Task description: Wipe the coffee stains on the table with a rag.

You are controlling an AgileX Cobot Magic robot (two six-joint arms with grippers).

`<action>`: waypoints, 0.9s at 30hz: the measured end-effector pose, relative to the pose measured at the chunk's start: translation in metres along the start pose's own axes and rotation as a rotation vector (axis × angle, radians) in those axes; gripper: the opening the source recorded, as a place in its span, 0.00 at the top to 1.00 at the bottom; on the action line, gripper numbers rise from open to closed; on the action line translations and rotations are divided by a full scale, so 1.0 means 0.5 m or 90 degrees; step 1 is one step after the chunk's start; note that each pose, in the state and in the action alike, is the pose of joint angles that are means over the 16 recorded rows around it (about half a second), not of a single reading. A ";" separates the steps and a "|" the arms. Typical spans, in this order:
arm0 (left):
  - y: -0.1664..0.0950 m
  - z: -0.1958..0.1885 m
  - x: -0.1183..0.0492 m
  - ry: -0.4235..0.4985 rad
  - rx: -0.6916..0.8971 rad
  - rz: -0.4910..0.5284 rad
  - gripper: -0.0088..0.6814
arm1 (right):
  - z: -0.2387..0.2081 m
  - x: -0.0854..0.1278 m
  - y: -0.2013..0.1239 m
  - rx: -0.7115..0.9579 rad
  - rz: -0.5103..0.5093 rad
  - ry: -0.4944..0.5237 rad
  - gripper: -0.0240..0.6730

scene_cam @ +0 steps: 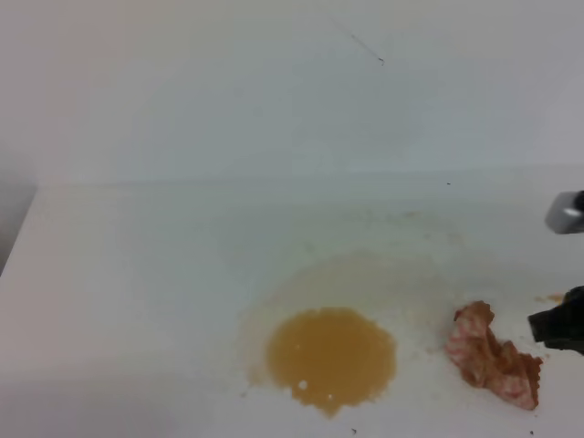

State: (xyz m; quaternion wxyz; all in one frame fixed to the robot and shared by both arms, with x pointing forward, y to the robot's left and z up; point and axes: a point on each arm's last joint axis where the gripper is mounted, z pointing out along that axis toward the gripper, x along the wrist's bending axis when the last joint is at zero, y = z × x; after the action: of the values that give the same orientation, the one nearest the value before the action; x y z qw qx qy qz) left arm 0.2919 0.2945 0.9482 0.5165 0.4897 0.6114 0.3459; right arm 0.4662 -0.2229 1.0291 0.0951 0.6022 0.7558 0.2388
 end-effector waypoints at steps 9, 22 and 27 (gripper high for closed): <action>0.000 0.000 0.000 0.000 -0.001 -0.001 0.99 | 0.070 0.072 0.040 0.040 -0.090 -0.055 0.94; 0.000 0.000 0.000 0.000 -0.001 -0.001 0.99 | 0.166 0.104 0.069 0.071 -0.088 -0.067 0.57; 0.000 0.000 0.000 0.000 0.000 -0.001 0.99 | 0.204 0.102 0.063 0.099 -0.086 -0.074 0.42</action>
State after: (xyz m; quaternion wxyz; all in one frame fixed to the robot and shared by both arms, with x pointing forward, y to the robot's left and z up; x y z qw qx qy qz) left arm 0.2919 0.2945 0.9482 0.5166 0.4894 0.6117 0.3456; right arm 0.5244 -0.1437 0.9631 0.1076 0.5680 0.8043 0.1374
